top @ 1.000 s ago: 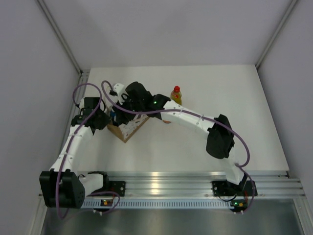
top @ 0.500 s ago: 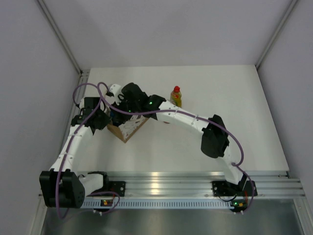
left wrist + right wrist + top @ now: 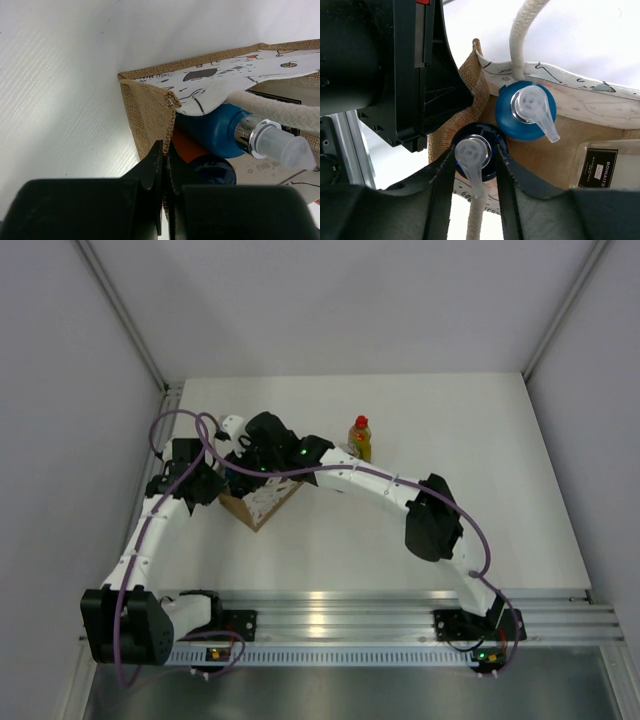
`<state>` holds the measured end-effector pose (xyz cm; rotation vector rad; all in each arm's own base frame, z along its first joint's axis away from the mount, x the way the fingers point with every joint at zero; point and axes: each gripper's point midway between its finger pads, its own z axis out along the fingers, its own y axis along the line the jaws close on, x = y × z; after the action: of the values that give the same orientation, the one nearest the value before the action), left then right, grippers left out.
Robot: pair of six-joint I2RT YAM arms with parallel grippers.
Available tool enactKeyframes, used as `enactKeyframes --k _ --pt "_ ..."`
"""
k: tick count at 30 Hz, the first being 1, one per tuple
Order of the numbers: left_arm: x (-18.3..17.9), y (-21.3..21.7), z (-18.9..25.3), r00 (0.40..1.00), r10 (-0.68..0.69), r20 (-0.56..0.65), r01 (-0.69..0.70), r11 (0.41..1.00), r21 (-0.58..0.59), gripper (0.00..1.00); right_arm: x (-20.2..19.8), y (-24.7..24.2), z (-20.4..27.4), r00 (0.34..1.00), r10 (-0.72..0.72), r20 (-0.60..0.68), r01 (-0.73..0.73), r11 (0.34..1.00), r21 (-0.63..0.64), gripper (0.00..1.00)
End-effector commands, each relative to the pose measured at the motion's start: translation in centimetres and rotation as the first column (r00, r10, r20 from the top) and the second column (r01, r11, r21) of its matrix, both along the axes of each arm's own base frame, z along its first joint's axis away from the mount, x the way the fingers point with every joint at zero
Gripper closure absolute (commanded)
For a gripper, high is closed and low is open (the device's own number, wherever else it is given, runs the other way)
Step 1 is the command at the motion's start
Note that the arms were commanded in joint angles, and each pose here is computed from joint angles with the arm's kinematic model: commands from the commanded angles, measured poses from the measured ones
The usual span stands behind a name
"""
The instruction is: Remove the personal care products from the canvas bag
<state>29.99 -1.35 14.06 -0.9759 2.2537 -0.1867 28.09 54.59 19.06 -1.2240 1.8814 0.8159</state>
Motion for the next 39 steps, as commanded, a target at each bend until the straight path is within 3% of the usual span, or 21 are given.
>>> enactKeyframes --k 1,8,11,13,39 --pt "-0.4 -0.2 0.4 1.0 -0.023 -0.02 0.023 1.0 -0.006 1.0 -0.8 1.3 1.6 0.998 0.03 0.048 -0.031 0.999 0.032 0.66" --pt "-0.6 -0.1 0.4 1.0 -0.022 -0.022 0.022 1.0 -0.005 1.0 -0.6 1.3 1.6 0.998 0.027 0.057 -0.028 0.999 0.029 0.77" --pt "-0.6 -0.1 0.4 1.0 -0.018 -0.021 0.018 1.0 -0.006 1.0 -0.6 1.3 1.7 0.998 0.032 0.063 -0.034 0.999 0.03 0.87" --pt "-0.7 -0.1 0.4 1.0 -0.016 -0.021 0.016 1.0 -0.008 1.0 -0.8 1.3 2.2 0.997 0.04 0.067 -0.043 0.998 0.039 0.99" --pt "-1.0 -0.1 0.2 1.0 -0.007 -0.021 0.007 1.0 -0.009 1.0 -1.8 -2.8 19.3 0.968 -0.076 0.241 0.005 0.959 0.284 1.0"
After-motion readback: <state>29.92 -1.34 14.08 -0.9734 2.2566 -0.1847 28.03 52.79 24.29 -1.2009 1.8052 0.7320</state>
